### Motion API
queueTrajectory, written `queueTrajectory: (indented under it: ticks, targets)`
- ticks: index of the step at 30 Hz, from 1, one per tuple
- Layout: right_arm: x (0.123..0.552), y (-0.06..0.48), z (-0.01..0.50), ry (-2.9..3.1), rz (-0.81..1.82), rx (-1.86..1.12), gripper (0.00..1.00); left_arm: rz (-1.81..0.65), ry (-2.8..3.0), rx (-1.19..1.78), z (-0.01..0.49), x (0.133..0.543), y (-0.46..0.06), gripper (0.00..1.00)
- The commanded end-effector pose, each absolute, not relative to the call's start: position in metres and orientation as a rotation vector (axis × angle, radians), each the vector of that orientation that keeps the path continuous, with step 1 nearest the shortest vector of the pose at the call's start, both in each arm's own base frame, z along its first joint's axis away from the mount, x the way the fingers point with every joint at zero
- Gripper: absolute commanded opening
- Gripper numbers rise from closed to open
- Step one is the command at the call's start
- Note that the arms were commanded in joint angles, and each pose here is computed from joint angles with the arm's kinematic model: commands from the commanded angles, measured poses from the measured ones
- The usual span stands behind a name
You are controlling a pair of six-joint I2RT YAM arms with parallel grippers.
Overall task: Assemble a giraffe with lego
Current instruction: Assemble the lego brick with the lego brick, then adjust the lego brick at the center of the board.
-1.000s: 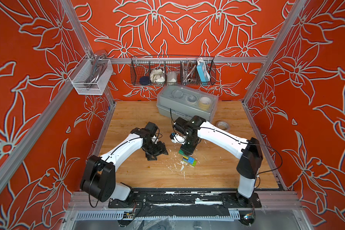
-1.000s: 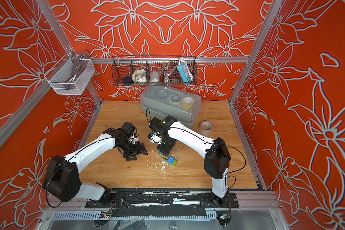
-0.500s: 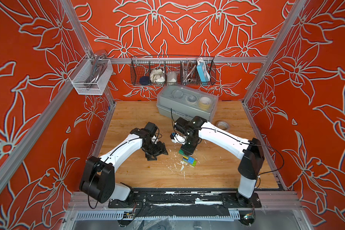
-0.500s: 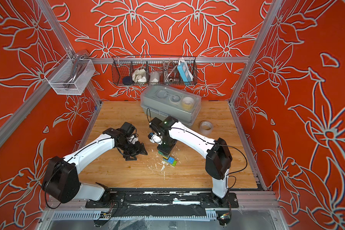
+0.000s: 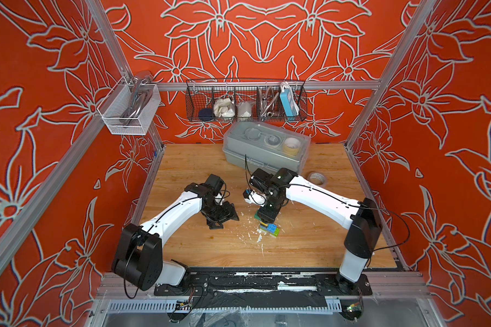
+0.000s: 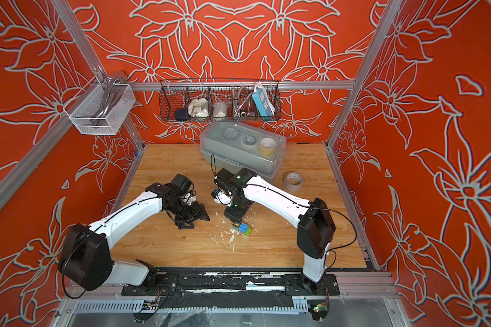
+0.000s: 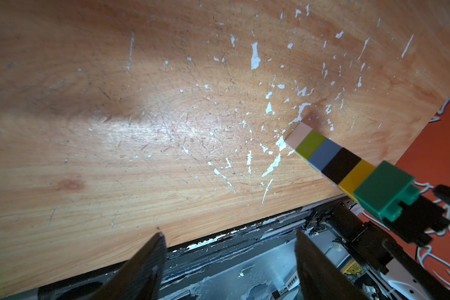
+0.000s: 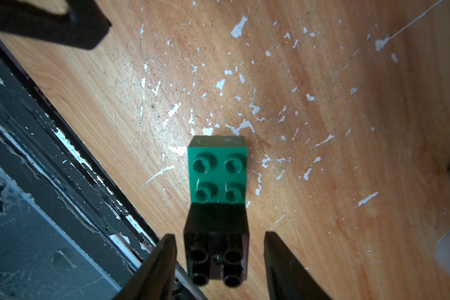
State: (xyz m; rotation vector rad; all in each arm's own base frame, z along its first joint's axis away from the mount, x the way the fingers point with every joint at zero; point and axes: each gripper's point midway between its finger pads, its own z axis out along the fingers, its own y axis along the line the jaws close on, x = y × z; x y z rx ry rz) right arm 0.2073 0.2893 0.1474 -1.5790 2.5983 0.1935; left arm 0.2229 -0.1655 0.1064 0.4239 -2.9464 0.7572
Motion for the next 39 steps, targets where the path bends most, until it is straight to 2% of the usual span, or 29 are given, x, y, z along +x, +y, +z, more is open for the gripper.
queueTrajectory:
  ticks: [1,7,14,18,29,39]
  targets:
    - [0.203,0.287,0.169,2.509,0.290,-1.473,0.64,0.768,-2.942,0.422,0.108,0.218,-0.166,0.77]
    - [0.186,0.266,0.168,2.340,0.527,-1.212,0.74,0.772,-2.930,0.420,0.108,0.217,-0.168,0.77]
    - [0.177,0.251,0.132,2.167,0.705,-0.954,0.75,0.784,-2.899,0.419,0.109,0.213,-0.173,0.76]
    - [0.182,0.239,0.120,2.074,0.704,-0.827,0.77,0.761,-2.888,0.422,0.111,0.207,-0.173,0.76]
    - [0.187,0.229,0.090,2.015,0.685,-0.768,0.79,0.742,-2.854,0.476,0.114,0.196,-0.172,0.76]
    - [0.195,0.243,0.085,1.974,0.685,-0.820,0.79,0.741,-2.846,0.525,0.117,0.195,-0.171,0.76]
